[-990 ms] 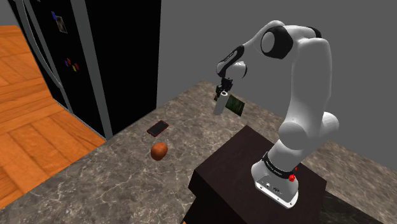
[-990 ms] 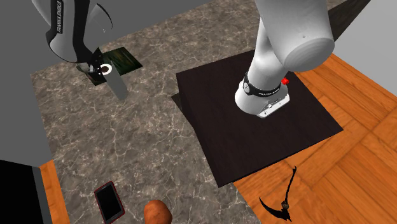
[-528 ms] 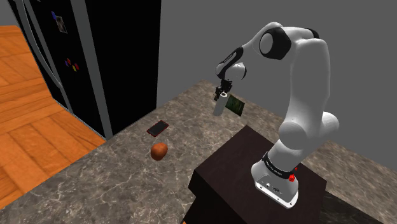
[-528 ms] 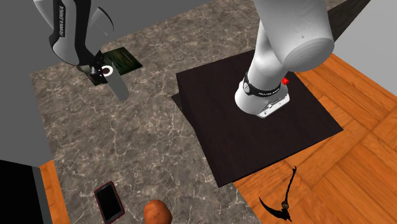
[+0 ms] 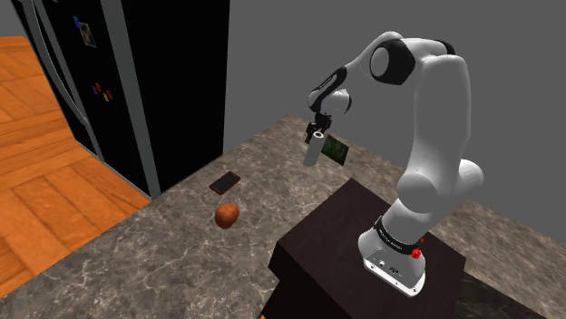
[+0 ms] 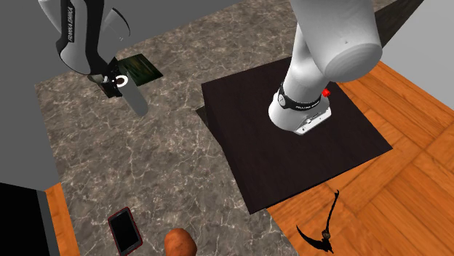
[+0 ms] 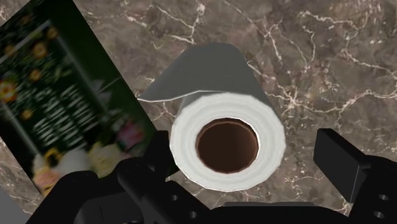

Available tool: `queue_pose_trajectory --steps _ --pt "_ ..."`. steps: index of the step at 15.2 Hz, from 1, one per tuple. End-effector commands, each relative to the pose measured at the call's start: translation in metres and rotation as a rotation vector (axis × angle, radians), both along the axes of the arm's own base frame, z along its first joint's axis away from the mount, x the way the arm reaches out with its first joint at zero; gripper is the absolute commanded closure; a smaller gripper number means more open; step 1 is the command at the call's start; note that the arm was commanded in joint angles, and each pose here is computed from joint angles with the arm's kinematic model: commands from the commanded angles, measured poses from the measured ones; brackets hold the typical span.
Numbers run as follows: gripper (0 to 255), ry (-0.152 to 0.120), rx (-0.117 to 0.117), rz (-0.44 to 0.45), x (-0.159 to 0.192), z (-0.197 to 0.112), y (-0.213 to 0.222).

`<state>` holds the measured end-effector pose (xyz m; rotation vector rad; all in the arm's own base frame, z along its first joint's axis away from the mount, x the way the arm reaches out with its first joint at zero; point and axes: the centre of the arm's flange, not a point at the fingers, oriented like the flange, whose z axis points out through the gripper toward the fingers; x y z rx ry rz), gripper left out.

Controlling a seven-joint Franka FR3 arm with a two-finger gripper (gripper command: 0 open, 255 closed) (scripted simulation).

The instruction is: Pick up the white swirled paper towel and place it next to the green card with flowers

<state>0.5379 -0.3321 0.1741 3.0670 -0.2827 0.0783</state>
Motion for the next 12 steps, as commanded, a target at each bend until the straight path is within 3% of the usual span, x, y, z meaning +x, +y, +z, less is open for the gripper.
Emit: queue_pose_trajectory --steps 1,4,12 --pt "0 0.000 0.000 0.000 -0.001 0.013 0.001" --pt "0 0.000 0.000 0.000 -0.002 0.050 0.003" --pt "0 0.000 0.000 0.000 -0.002 0.050 0.003"
